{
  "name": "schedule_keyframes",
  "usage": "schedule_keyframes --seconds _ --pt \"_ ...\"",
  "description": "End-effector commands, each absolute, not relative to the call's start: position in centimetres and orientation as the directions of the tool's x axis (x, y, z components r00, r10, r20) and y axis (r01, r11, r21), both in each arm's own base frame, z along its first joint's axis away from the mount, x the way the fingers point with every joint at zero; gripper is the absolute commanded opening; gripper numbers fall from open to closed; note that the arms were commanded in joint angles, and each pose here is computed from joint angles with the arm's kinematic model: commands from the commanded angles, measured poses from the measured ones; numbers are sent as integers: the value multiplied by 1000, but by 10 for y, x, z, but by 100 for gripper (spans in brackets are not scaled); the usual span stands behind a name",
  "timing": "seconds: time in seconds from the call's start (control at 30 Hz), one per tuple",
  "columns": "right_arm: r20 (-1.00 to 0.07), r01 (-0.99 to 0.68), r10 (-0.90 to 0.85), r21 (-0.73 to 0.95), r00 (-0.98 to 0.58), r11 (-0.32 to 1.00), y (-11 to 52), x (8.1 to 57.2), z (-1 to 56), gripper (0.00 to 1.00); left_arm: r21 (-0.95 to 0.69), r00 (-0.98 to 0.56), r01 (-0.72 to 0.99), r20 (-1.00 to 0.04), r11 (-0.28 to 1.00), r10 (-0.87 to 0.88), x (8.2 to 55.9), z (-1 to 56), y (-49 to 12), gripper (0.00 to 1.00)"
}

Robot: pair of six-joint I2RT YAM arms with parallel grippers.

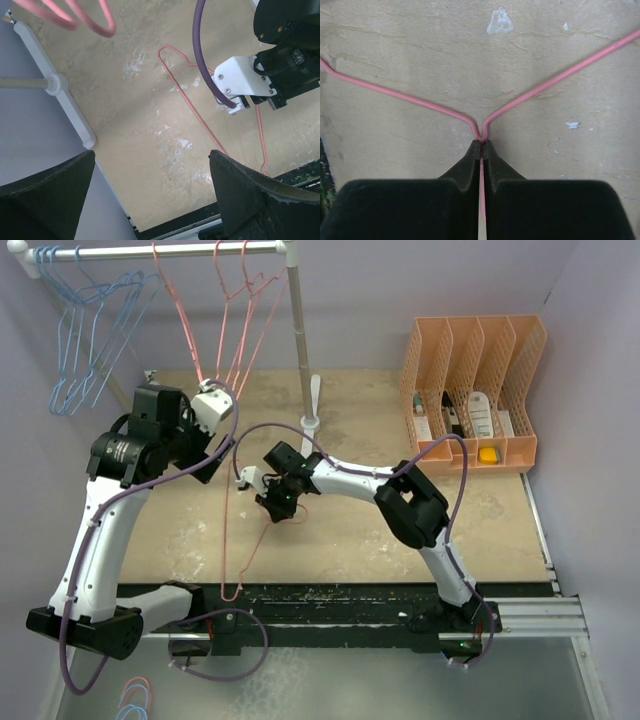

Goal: Organize the hangers

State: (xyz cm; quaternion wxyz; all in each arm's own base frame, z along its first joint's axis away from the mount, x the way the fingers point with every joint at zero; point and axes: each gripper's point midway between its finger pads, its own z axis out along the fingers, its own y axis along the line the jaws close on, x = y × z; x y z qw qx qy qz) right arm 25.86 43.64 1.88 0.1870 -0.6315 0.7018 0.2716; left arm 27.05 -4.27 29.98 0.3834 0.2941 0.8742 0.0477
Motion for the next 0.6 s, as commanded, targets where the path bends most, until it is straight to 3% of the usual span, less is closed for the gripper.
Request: schedule_keyframes --seconds 0.0,0.03,0.07,0.2,0.37,0.57 --pt "-438 -933 -825 214 -357 290 411 239 -7 0 327 -504 533 -618 780 604 270 301 -44 99" --pt "-424 -924 -822 205 -381 322 411 243 -9 0 331 -506 535 -611 777 608 271 300 -43 99" --pt "-410 -919 -822 197 -394 342 408 245 -12 10 330 -509 538 -606 776 611 273 300 -43 99" --pt "-390 -913 -826 181 -408 365 399 243 -24 26 330 -518 538 -596 776 613 276 298 -43 99" --pt "-343 -915 -849 138 -402 378 381 241 -31 32 329 -525 535 -593 778 611 276 296 -42 99" --pt "-252 -938 -905 51 -344 343 357 238 -35 32 321 -544 537 -575 780 611 275 287 -41 99"
